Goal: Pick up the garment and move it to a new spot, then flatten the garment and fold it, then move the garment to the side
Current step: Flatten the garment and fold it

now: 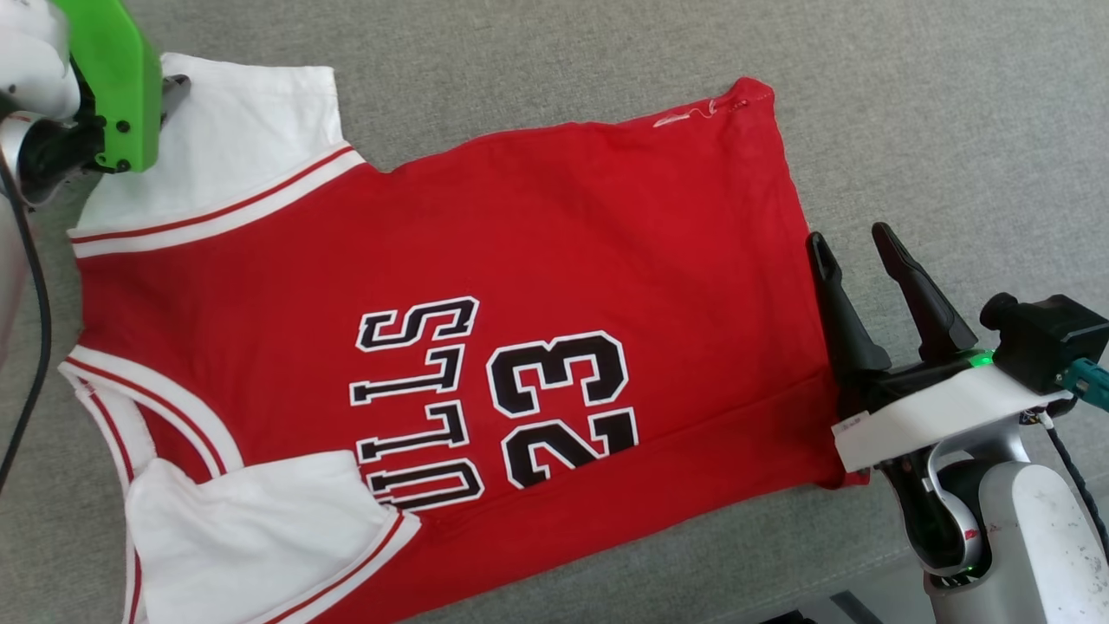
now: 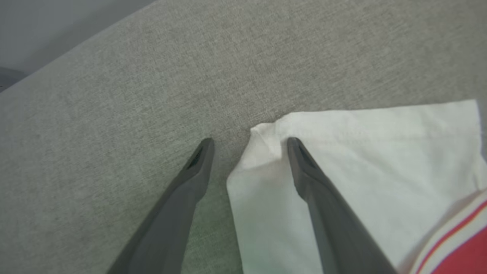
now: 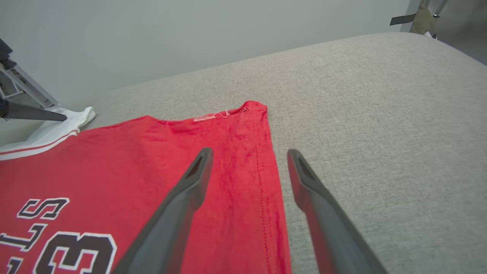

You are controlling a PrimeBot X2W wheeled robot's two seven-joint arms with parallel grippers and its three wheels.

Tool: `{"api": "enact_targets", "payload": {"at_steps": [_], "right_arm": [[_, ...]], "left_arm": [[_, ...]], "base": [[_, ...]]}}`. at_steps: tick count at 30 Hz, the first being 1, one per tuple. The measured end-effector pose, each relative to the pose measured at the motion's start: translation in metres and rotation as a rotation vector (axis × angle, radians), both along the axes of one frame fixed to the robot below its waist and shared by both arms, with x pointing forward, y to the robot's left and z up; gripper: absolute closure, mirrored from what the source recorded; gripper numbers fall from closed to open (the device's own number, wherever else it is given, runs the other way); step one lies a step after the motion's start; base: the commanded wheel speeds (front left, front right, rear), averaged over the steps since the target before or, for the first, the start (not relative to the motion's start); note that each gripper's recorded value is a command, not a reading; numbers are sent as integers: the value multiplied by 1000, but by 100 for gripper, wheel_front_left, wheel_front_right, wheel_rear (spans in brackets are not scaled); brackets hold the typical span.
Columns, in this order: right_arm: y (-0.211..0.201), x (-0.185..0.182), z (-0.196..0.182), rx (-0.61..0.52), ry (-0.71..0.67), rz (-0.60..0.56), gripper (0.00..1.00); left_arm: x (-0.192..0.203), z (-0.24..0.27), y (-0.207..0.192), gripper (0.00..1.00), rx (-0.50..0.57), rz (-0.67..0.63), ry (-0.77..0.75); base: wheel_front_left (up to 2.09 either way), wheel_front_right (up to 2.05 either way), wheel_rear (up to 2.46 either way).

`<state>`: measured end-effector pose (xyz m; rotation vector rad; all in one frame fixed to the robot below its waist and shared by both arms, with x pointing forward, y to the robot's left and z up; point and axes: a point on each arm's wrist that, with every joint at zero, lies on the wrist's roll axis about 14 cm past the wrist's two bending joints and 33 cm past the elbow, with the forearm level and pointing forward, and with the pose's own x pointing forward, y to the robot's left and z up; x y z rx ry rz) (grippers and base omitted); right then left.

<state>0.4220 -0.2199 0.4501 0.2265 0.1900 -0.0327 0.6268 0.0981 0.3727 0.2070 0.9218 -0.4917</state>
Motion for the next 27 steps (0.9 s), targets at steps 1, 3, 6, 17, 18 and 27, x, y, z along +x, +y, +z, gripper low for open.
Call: {"api": "enact_targets", "payload": {"at_steps": [1,3,6,17,18,27], "right_arm": [[-1,0,-1,-2,1,-3,0],[-3,0,-4,-6,10,-7,0],[-5,-1,-7,-10,21,-14,0],[-1,1,-1,-6,0,0,0],[-1,1,1,-7,-1,2,0],[-9,-4,13,-64,41,40,0]], "left_arm": [[2,-4,0,0,0,10,8],[6,-8,0,0,-2,23,17],[8,-14,1,100,-5,41,49],[3,3,-11,100,-81,54,4],[2,7,-13,100,-93,52,-14],[-10,64,-33,100,-217,15,-165]], "base": [[0,0,0],[0,0,0],[0,0,0],[0,0,0],[0,0,0],[0,0,0]]}}
